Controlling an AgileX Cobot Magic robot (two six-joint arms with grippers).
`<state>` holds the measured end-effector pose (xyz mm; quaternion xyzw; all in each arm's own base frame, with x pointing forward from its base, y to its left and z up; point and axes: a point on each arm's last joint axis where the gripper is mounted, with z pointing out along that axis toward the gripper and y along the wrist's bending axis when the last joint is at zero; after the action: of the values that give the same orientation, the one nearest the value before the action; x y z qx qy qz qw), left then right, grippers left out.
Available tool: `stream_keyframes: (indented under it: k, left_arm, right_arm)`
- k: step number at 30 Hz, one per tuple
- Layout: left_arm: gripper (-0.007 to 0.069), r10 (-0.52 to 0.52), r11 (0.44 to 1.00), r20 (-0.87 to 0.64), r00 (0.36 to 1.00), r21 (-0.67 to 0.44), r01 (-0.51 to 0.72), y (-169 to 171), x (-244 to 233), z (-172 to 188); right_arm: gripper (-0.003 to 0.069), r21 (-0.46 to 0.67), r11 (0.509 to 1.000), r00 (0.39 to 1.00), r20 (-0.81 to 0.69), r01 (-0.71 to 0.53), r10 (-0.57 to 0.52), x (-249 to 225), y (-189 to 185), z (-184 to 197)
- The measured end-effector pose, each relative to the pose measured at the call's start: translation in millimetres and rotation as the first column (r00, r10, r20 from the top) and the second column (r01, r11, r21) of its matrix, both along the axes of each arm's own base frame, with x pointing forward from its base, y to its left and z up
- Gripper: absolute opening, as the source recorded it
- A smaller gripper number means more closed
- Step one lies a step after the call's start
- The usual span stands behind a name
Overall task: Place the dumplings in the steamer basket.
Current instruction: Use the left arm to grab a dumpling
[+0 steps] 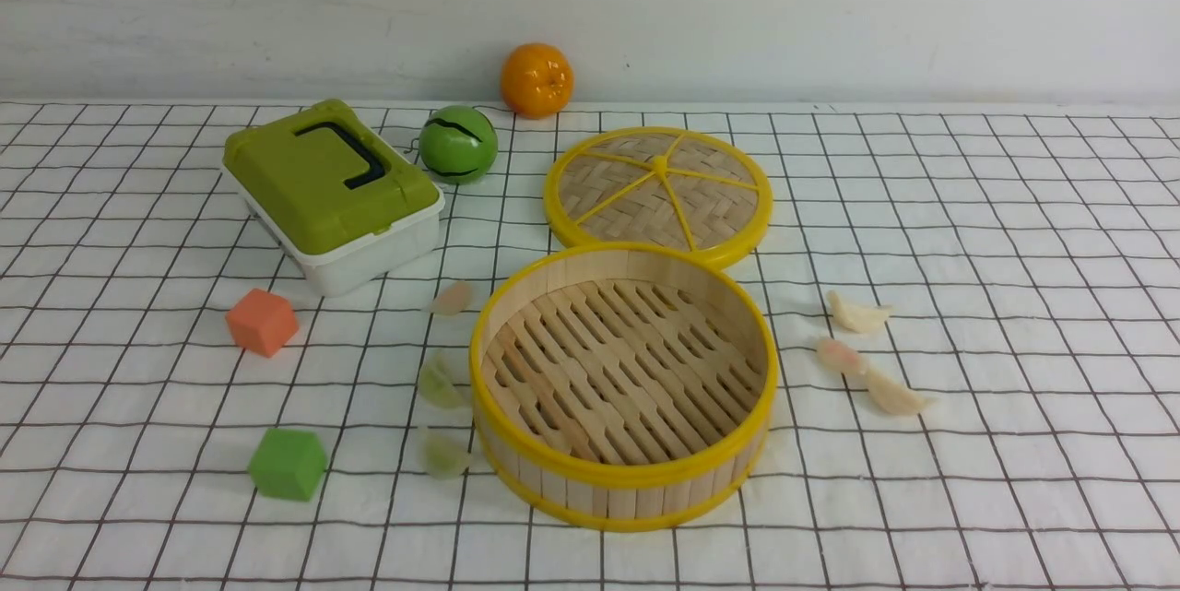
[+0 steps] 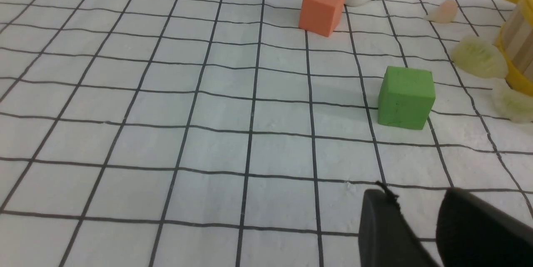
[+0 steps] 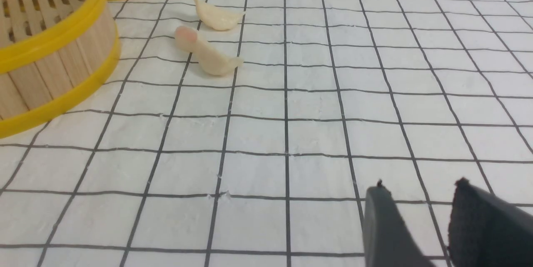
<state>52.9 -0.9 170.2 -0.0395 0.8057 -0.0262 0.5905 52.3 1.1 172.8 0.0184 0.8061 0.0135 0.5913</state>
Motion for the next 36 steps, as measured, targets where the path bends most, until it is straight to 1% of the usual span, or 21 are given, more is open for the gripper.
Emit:
stream_keyframes:
  k: [34, 36]
  left_arm:
    - [0.0225, 0.000, 1.000, 0.000, 1.000, 0.000, 0.000, 0.0, 0.0, 0.0]
    - [0.0228, 0.000, 1.000, 0.000, 1.000, 0.000, 0.000, 0.0, 0.0, 0.0]
  right_arm:
    - [0.0240, 0.000, 1.000, 1.000, 0.000, 0.000, 0.000, 0.0, 0.0, 0.0]
    - [0.0226, 0.000, 1.000, 1.000, 0.000, 0.000, 0.000, 0.0, 0.0, 0.0]
